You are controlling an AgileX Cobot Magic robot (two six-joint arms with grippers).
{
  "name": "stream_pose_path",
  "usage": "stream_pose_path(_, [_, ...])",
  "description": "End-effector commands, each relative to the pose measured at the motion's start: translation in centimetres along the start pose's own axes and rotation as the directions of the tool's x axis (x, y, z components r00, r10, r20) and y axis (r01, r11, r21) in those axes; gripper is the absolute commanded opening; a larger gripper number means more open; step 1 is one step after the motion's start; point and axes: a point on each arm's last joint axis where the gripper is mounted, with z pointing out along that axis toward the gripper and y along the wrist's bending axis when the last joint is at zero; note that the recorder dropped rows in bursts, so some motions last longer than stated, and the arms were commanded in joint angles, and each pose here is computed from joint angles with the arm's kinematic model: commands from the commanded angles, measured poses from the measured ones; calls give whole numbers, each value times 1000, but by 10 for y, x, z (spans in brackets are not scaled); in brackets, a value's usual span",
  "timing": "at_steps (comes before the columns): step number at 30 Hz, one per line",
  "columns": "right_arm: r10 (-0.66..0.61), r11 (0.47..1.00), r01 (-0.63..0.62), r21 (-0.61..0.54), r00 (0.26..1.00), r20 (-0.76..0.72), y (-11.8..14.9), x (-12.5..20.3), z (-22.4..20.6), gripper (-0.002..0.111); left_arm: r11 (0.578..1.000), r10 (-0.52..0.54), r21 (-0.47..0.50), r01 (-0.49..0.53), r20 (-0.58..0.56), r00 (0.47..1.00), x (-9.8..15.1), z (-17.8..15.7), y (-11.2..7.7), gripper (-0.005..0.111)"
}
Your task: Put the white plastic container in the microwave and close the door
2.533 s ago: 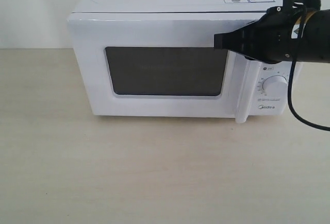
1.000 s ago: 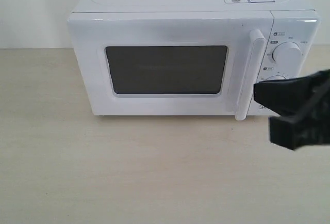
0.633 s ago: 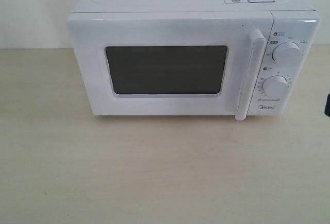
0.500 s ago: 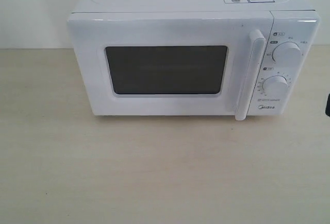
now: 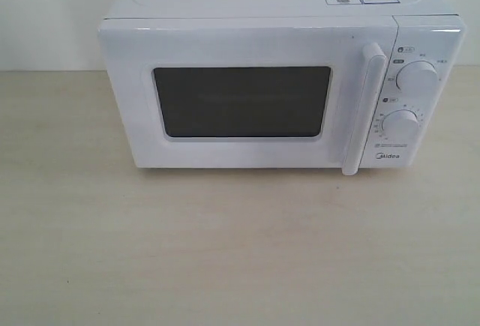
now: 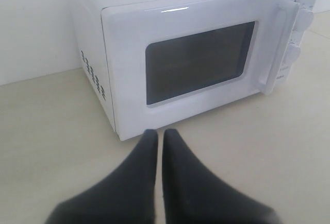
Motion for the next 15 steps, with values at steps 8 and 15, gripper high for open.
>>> stream_pose_path(8, [-39, 931, -36, 364, 980, 197, -14, 7, -20, 0, 1000, 11, 5, -11, 12, 1000, 0, 0, 0, 4])
stream_pose_path(15, [-44, 885, -55, 462, 979, 201, -28, 34, -9, 0, 1000, 11, 5, -11, 12, 1000, 0, 0, 0, 4])
